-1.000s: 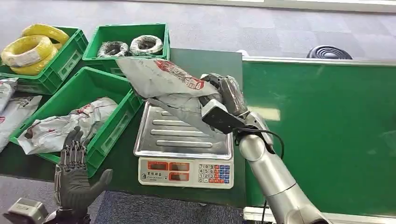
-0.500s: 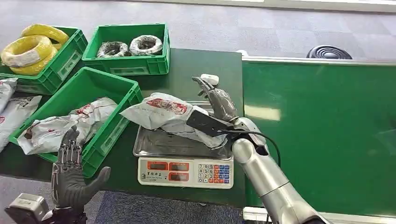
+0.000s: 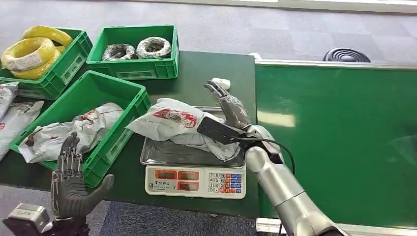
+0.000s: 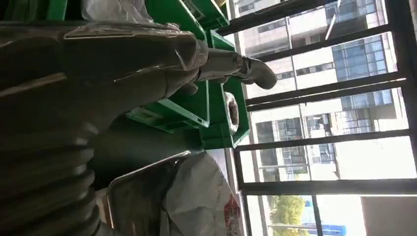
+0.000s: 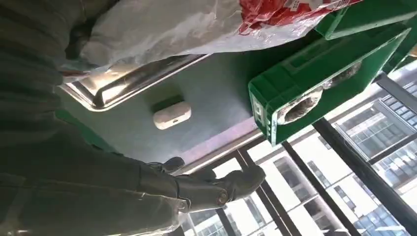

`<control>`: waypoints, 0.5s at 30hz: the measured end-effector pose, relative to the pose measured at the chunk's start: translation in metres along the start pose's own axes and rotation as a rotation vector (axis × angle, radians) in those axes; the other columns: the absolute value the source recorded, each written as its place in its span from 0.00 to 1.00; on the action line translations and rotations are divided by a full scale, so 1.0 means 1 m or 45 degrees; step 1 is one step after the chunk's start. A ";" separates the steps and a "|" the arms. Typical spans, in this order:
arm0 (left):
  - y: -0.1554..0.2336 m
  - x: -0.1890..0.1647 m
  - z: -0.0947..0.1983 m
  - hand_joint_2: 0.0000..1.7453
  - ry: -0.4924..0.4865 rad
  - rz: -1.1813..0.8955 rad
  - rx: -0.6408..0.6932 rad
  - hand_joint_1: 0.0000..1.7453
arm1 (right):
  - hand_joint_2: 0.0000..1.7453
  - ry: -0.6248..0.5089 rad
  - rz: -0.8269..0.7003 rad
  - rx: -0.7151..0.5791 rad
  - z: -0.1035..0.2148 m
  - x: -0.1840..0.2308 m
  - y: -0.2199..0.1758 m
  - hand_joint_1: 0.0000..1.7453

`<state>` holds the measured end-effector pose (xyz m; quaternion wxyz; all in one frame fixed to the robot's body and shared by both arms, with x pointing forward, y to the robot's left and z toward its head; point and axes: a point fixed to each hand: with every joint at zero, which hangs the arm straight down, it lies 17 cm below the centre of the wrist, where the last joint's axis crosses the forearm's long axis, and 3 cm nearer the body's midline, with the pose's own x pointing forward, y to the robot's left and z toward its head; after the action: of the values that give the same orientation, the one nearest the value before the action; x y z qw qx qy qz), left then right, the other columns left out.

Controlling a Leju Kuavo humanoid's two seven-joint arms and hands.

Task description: Moved the parcel from conveyor to table for the left to box.

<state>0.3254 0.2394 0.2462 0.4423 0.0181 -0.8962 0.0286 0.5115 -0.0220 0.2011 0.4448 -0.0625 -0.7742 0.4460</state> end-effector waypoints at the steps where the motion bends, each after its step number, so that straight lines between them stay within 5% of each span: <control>1: 0.000 0.001 -0.001 1.00 -0.006 -0.022 -0.008 0.00 | 1.00 -0.003 -0.007 0.002 0.002 -0.002 0.000 0.00; 8: -0.018 -0.014 -0.030 1.00 0.023 -0.363 -0.124 0.00 | 1.00 -0.193 -0.118 -0.156 0.026 0.015 -0.029 0.00; 12: -0.104 -0.090 -0.038 1.00 0.241 -0.536 -0.504 0.00 | 1.00 -0.237 -0.221 -0.374 0.076 0.012 -0.061 0.00; 15: -0.162 -0.119 -0.034 1.00 0.282 -0.568 -0.691 0.00 | 1.00 -0.288 -0.323 -0.453 0.111 0.014 -0.071 0.00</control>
<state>0.4338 0.0807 0.1776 0.5207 0.0917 -0.7920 -0.3054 0.4416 -0.1271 0.2400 0.3899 0.0082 -0.8870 0.2473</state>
